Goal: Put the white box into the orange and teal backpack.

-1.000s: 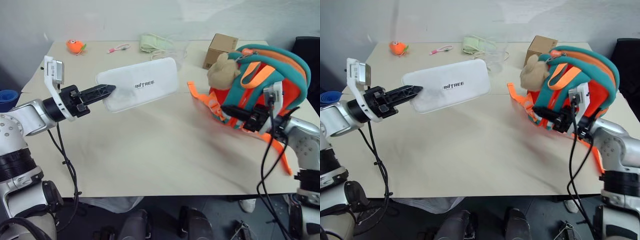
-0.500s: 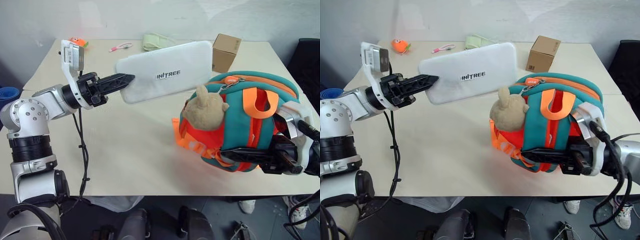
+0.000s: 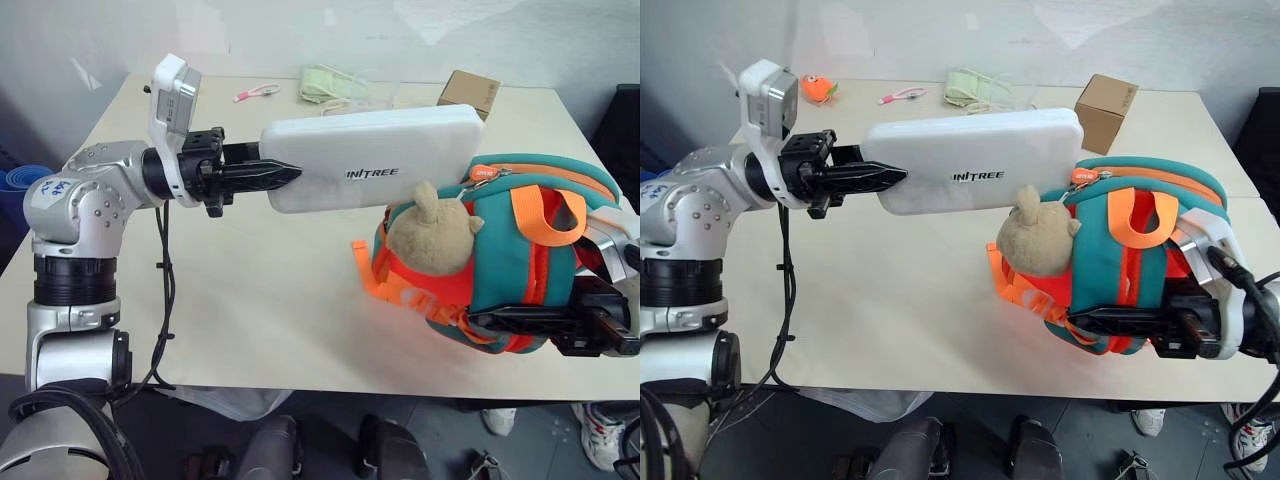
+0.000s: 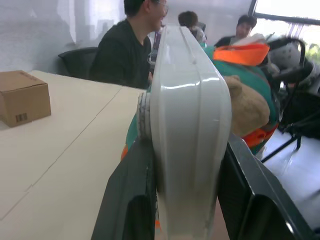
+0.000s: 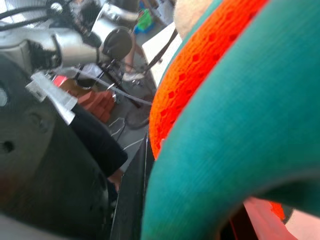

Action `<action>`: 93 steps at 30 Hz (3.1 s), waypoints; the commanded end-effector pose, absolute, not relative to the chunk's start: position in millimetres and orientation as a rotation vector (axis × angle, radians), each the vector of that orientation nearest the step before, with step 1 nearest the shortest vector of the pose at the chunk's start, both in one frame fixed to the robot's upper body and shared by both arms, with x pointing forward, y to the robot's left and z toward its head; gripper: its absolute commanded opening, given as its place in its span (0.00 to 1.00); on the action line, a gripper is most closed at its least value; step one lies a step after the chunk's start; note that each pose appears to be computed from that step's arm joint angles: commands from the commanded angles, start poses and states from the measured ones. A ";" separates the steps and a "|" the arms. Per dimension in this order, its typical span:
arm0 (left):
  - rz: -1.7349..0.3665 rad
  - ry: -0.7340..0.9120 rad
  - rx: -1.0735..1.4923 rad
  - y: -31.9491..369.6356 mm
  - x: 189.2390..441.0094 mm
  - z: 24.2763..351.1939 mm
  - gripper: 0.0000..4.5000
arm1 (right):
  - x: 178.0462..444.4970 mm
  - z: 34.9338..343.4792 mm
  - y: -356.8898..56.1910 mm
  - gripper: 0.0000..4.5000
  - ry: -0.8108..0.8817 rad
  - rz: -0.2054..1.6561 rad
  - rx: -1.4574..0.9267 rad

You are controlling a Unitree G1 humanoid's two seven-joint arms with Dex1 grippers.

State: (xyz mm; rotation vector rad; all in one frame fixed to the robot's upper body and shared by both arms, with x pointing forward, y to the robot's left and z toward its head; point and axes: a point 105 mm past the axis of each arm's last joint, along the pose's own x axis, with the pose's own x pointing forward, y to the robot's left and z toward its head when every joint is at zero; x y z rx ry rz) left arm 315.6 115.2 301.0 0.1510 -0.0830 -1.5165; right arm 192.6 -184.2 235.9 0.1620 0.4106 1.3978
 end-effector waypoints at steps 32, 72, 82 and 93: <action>-1.541 -0.160 0.194 74.7 316.0 302.8 0.83 | 211.6 225.3 -168.1 0.00 0.269 1.303 0.110; -1.353 0.015 0.568 116.1 344.9 283.6 0.14 | 214.8 218.8 -179.2 0.00 0.248 1.179 0.199; -1.424 0.040 0.709 63.0 346.9 185.3 0.14 | 222.8 215.4 -184.7 0.00 0.219 1.132 0.205; -1.374 0.113 0.635 50.9 349.3 154.1 0.14 | 241.7 204.6 -211.8 0.00 0.193 0.932 0.113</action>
